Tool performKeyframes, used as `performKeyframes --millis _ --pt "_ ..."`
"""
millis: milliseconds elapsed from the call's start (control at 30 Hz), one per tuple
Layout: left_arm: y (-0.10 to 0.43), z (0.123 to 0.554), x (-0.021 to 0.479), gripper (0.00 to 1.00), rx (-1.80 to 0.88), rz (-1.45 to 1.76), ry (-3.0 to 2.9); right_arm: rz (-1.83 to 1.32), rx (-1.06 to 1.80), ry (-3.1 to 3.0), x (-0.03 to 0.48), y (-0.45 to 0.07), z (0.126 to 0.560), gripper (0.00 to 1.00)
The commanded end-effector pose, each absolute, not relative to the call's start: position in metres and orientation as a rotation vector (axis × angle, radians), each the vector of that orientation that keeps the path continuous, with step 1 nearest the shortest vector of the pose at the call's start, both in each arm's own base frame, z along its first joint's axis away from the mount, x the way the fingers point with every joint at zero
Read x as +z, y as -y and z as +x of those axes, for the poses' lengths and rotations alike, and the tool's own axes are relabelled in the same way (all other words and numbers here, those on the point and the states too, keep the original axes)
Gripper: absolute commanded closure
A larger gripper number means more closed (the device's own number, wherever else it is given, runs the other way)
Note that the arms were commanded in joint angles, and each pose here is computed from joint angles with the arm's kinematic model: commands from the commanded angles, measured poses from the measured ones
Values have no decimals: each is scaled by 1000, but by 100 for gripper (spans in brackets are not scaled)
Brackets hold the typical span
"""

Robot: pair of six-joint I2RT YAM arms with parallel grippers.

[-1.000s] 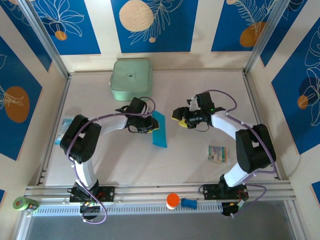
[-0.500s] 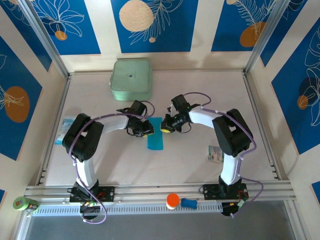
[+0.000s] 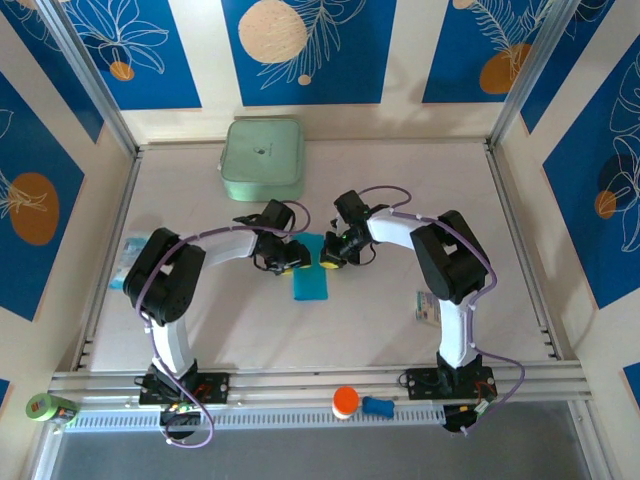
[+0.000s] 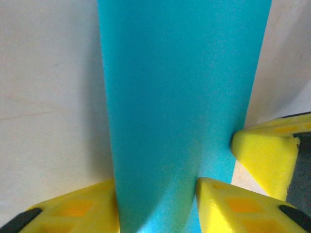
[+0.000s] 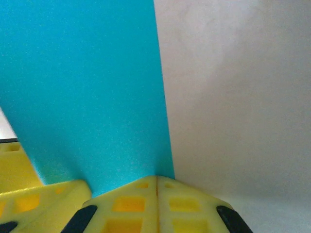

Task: Fold a paper plane with a square sheet of paper (pick it up from the middle)
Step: Hold the square sheet of paper at the center of the table.

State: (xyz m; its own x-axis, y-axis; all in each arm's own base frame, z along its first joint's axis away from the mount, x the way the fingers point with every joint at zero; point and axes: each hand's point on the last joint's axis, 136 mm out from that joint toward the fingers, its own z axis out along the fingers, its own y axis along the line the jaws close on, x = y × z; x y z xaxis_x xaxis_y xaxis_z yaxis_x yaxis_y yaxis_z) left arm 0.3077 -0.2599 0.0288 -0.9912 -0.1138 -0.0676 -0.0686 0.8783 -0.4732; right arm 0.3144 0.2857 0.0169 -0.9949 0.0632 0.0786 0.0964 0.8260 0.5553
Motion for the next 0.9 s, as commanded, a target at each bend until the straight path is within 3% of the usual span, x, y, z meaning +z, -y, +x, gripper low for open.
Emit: performKeyframes --millis 0,167,267,433,567,867 --pt "237 288 24 51 -613 -171 -3041 -134 -755 2930 -3 -273 301 94" --pt "239 282 17 51 -622 -167 -3074 -133 -768 2923 -2 -276 303 94" --pt "238 282 11 56 -588 -170 -3095 -133 -820 2909 5 -282 306 93" --pt "223 278 -2 64 -445 -222 -3136 -152 -1048 2922 49 -292 327 84" --pt "216 274 -13 67 -383 -297 -3155 -227 -1157 2995 82 -276 343 76" --pt "210 268 -27 69 -314 -341 -3190 -342 -1074 3051 76 -236 342 75"
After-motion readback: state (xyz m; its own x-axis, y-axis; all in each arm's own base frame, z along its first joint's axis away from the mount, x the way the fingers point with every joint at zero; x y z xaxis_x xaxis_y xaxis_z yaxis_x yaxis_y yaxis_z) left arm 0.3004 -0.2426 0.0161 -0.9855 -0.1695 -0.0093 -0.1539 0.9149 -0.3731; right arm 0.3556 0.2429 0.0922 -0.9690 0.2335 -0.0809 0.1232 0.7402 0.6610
